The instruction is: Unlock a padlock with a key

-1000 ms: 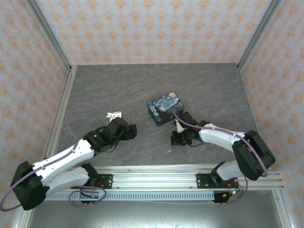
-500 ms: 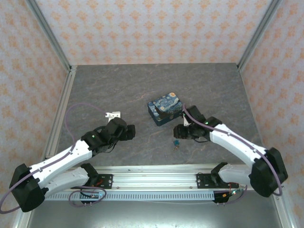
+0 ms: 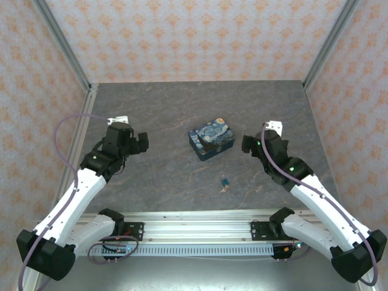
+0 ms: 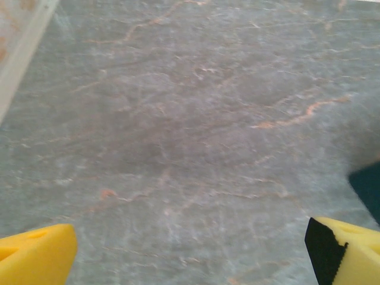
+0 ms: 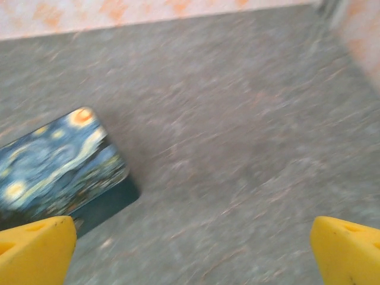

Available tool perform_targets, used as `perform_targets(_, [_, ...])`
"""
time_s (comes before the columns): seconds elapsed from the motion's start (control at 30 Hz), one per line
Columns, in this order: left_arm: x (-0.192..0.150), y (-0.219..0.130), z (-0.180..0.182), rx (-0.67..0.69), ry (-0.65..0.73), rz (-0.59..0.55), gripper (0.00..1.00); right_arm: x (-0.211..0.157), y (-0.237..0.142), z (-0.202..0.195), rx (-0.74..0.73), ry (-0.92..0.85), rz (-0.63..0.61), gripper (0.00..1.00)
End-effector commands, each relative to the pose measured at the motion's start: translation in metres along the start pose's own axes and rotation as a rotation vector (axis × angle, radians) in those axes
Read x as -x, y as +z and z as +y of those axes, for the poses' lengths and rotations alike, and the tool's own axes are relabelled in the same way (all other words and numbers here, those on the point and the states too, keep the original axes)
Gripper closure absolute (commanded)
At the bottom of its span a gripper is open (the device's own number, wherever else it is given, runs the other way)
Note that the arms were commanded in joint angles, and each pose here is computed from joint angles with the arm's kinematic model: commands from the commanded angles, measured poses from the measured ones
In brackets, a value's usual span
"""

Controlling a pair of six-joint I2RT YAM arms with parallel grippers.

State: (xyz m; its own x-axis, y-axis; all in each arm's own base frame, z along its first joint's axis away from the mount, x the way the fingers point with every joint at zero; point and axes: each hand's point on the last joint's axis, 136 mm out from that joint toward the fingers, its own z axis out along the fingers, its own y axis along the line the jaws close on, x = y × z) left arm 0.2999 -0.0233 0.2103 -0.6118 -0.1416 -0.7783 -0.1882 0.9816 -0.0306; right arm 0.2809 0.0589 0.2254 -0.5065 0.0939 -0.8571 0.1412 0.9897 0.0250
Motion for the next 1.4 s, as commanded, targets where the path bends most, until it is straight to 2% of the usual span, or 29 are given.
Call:
perform_targets(0.0, [0.006, 0.019, 0.016, 0.048, 0.095, -0.058, 0.00, 0.022, 0.013, -0.038, -0.219, 0.004, -0.163, 0.00])
perform_targets(0.17, [-0.011, 0.051, 0.028, 0.085, 0.191, -0.151, 0.00, 0.007, 0.043, -0.067, -0.297, 0.088, -0.203, 0.00])
perform_targets(0.3, [-0.021, 0.065, 0.048, 0.200, 0.146, -0.188, 0.00, -0.002, 0.060, -0.082, -0.333, 0.124, -0.234, 0.00])
perform_targets(0.53, [-0.032, 0.088, 0.048, 0.186, 0.103, -0.269, 0.00, -0.021, 0.086, -0.097, -0.386, 0.175, -0.298, 0.00])
perform_targets(0.87, [-0.020, 0.104, 0.034, 0.119, 0.107, -0.375, 0.00, -0.035, 0.109, -0.102, -0.352, 0.162, -0.342, 0.00])
perform_targets(0.97, [-0.020, 0.112, 0.034, 0.108, 0.091, -0.379, 0.00, -0.035, 0.117, -0.100, -0.284, 0.159, -0.343, 0.00])
perform_targets(1.13, [-0.023, 0.133, 0.028, 0.102, 0.107, -0.328, 0.00, -0.044, 0.127, -0.111, -0.285, 0.214, -0.352, 0.00])
perform_targets(1.37, [-0.027, 0.149, 0.039, 0.103, 0.051, -0.286, 0.00, -0.051, 0.153, -0.098, -0.231, 0.165, -0.281, 0.00])
